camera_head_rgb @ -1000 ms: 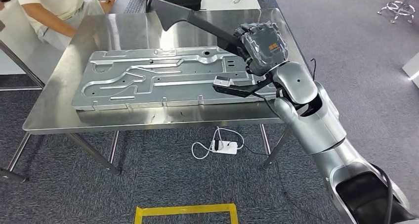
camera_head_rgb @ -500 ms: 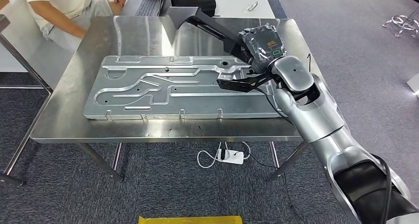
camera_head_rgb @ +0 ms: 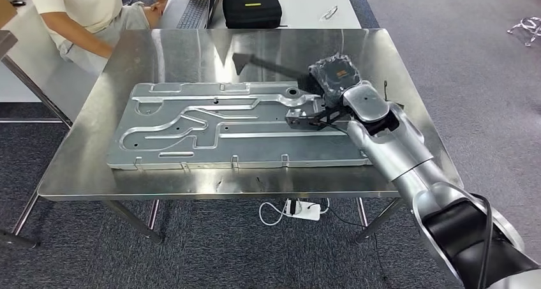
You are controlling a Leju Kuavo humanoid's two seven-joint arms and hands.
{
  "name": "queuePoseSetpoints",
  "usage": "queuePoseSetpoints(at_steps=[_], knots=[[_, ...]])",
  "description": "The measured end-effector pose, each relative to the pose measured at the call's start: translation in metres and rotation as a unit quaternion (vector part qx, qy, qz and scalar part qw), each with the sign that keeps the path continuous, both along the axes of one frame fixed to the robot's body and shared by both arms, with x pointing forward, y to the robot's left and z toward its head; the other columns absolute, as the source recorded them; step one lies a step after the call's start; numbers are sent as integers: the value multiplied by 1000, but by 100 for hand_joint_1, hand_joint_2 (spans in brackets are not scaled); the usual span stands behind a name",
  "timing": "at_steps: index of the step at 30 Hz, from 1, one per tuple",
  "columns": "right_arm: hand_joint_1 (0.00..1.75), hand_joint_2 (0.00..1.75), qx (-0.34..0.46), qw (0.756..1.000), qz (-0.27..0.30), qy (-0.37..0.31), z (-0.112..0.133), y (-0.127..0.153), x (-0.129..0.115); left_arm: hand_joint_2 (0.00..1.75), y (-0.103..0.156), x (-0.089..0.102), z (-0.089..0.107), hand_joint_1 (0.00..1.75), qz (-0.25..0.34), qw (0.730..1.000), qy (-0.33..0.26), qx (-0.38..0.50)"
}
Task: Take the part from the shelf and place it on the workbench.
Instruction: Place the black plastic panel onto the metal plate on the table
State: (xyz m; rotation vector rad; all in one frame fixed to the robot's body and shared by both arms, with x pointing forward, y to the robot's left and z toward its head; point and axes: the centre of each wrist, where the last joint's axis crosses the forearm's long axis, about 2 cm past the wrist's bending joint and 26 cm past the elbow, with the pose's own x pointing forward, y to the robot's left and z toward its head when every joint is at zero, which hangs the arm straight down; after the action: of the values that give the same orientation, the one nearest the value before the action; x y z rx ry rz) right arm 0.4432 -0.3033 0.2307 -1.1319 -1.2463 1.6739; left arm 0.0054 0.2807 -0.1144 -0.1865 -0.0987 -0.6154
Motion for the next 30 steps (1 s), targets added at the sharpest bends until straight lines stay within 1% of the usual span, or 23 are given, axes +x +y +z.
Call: queuePoseSetpoints(at_steps=[2, 7, 11, 16, 22, 26, 30], knots=[[175, 175, -8, 1000, -2, 15, -11, -1, -1, 175, 0, -1, 0, 0, 1, 1000, 1, -2], [175, 175, -23, 998, -18, 48, -28, -5, 1, 175, 1, -1, 0, 0, 6, 1000, -2, -4], [0, 0, -34, 995, -31, 87, -49, -14, 0, 175, 1, -1, 0, 0, 10, 1000, 4, -4], [0, 0, -38, 991, -46, 118, -66, -17, -3, 175, 2, 0, 0, 0, 13, 1000, 7, 7], [0, 0, -37, 989, -52, 135, -75, -16, -5, 175, 2, 1, 0, 0, 11, 1000, 5, 13], [0, 0, -35, 988, -52, 140, -77, -16, -5, 0, 2, 1, 0, 0, 14, 1000, 6, 17], [0, 0, -30, 988, -51, 142, -78, -15, -5, 0, 3, 1, 0, 0, 18, 1000, 14, 19]])
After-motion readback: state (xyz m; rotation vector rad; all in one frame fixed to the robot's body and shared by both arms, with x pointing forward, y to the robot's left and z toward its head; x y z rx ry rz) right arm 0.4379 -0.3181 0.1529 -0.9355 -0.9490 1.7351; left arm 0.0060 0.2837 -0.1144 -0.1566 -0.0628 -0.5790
